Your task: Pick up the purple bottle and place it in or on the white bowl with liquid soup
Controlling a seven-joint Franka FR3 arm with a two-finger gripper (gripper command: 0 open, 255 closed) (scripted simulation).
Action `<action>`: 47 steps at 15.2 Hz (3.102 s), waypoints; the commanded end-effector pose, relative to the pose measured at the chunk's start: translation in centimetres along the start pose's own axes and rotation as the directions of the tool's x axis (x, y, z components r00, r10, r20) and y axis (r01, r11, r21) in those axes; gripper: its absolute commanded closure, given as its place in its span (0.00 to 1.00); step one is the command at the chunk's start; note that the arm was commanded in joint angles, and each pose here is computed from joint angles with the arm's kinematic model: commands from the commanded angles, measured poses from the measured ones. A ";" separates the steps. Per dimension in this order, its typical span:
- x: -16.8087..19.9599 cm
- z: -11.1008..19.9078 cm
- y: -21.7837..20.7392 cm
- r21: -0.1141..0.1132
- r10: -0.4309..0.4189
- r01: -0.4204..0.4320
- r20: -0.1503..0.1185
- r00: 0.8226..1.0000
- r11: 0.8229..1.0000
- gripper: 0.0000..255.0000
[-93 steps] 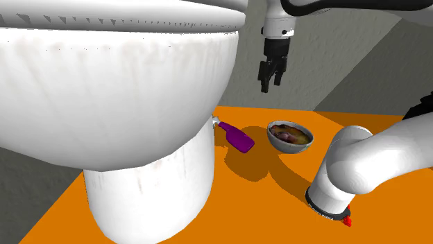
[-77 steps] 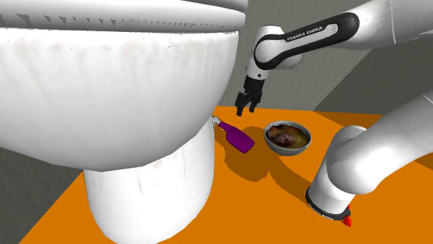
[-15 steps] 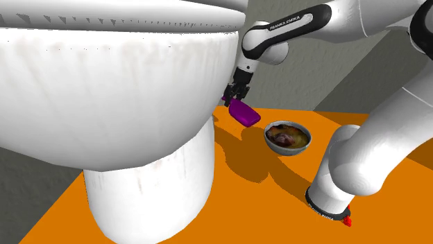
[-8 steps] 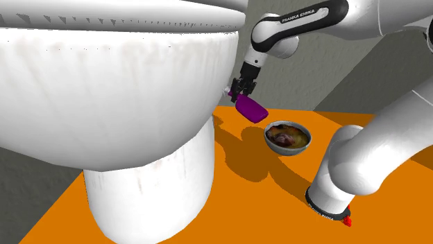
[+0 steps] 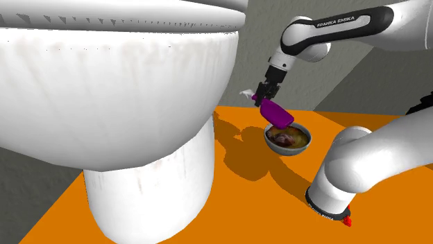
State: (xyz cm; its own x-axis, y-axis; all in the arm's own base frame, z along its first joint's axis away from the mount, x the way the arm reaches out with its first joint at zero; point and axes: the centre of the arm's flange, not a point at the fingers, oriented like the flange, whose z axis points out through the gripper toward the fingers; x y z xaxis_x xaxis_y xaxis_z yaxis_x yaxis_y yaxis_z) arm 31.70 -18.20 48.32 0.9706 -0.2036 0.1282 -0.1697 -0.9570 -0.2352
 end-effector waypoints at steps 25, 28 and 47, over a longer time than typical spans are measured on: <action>-11.3 3.3 9.0 0.000 -0.001 0.001 0.001 1.000 1.000 1.00; -11.3 3.3 9.0 0.000 -0.001 0.001 0.001 1.000 1.000 1.00; -11.3 -1.7 9.0 0.000 -0.001 0.001 0.001 1.000 1.000 0.00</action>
State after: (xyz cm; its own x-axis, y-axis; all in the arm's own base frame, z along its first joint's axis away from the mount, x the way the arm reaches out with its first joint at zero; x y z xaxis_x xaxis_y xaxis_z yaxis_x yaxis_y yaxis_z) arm 18.96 -24.90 46.37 0.9709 -0.2024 0.1277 -0.1686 -0.9572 -0.2353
